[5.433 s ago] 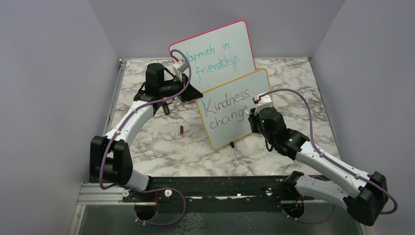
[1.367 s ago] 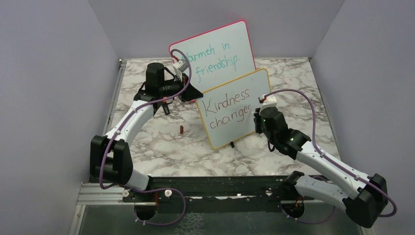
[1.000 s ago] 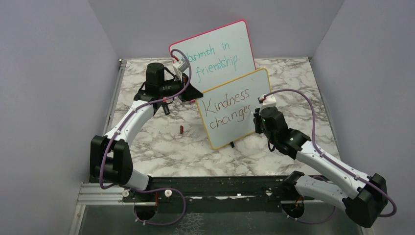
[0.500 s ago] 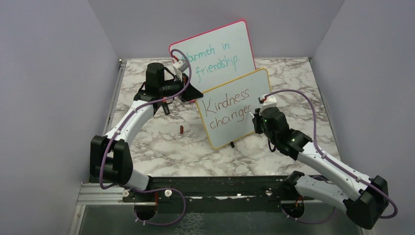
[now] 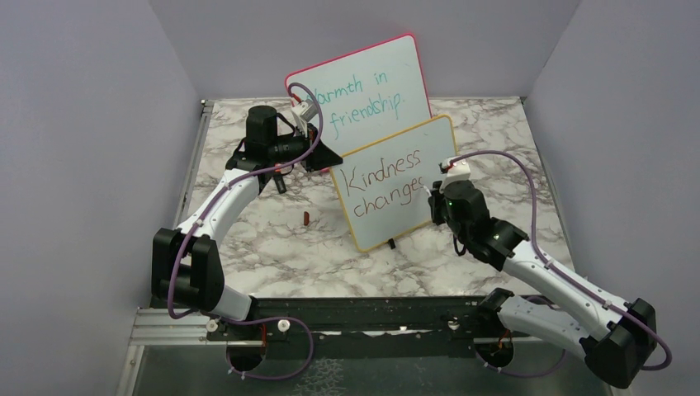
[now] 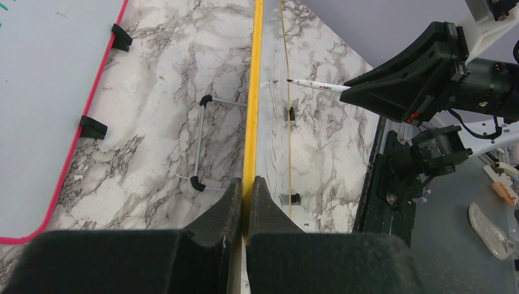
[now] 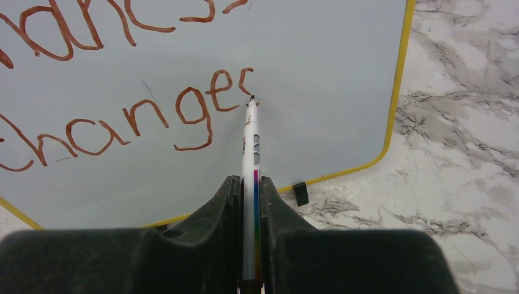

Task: Write a sentence on the whiteboard

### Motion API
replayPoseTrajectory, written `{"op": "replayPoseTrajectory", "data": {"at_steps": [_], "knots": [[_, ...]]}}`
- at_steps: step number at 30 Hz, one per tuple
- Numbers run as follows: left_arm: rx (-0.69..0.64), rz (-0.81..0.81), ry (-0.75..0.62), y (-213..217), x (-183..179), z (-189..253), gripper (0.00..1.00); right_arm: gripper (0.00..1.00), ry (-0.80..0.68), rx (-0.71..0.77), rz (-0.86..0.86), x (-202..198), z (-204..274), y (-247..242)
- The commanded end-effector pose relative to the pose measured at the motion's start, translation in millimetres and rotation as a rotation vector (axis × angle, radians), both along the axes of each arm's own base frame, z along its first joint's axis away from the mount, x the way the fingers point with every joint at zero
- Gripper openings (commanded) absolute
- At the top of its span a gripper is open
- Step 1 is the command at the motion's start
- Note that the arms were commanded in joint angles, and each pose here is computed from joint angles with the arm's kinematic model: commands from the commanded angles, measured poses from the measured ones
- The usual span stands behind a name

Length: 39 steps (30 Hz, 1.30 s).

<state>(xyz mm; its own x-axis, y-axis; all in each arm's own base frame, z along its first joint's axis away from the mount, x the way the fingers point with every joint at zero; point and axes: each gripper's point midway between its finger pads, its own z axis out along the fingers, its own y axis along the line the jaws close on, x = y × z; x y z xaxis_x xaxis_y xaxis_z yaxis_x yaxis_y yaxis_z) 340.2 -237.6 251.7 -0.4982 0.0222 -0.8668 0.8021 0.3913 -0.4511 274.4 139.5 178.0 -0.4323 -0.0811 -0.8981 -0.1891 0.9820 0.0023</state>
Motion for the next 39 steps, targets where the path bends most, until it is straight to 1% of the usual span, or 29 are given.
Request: {"op": "replayPoseTrajectory", "data": {"at_steps": [1, 19, 39], "knots": [[0.057, -0.015, 0.092, -5.4, -7.2, -33.4, 0.00, 0.01, -0.032, 0.011, -0.032, 6.1, 4.3, -2.0], [0.057, -0.017, 0.090, -5.6, -7.4, -33.1, 0.00, 0.01, -0.014, 0.002, -0.022, 10.2, -4.8, 3.1], [0.056, -0.017, 0.092, -5.6, -7.6, -33.0, 0.00, 0.01, 0.026, -0.024, -0.079, 3.9, -15.3, -11.5]]}}
